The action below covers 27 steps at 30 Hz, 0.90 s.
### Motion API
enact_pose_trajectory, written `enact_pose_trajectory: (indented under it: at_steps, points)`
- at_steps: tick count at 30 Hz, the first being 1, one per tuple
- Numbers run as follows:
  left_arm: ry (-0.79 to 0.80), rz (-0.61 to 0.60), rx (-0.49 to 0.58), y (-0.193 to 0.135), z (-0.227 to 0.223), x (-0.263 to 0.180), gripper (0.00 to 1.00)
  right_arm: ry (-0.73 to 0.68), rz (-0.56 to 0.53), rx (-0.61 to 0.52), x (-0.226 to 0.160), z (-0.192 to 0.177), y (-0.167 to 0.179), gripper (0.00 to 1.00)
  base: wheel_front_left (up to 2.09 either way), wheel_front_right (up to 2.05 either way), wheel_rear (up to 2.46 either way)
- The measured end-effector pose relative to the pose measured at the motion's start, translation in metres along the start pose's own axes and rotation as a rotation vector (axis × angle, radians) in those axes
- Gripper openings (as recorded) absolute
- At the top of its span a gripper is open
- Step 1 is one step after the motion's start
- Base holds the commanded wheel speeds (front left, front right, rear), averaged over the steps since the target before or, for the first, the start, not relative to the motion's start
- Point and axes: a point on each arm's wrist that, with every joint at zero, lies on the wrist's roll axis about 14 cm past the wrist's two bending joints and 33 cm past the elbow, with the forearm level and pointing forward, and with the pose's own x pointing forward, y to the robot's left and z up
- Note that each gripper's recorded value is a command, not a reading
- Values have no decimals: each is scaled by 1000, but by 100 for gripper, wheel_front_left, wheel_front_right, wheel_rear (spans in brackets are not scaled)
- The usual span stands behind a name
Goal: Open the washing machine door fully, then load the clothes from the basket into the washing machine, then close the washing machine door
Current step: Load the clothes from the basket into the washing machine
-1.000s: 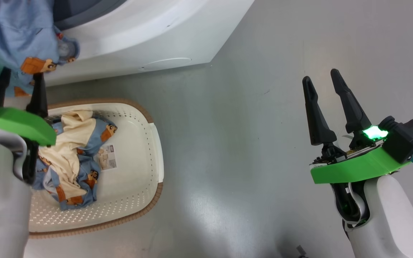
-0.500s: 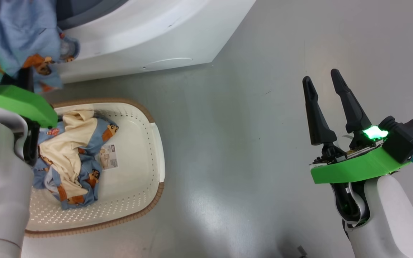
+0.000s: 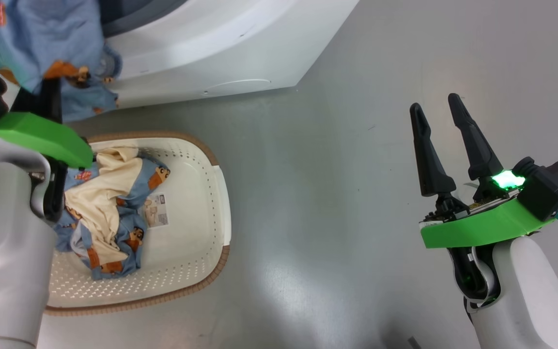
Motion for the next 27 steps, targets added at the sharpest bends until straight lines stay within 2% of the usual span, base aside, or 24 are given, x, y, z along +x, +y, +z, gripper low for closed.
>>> enact_pose_trajectory:
  at_steps: [2,8,16,27]
  points:
    - [-37,-15,3,-4,11,-1,0,-1,3,2,0,0,1,100,0,0,0]
    - [-262,-84,14,-27,93,14,0,2,8,5,0,0,3,100,0,0,0]
    - [-231,-89,40,-30,117,46,0,26,-4,0,-4,-8,0,100,0,0,0]
    - [-236,-52,105,-15,137,103,0,62,-88,-14,-15,-20,-26,100,0,0,0]
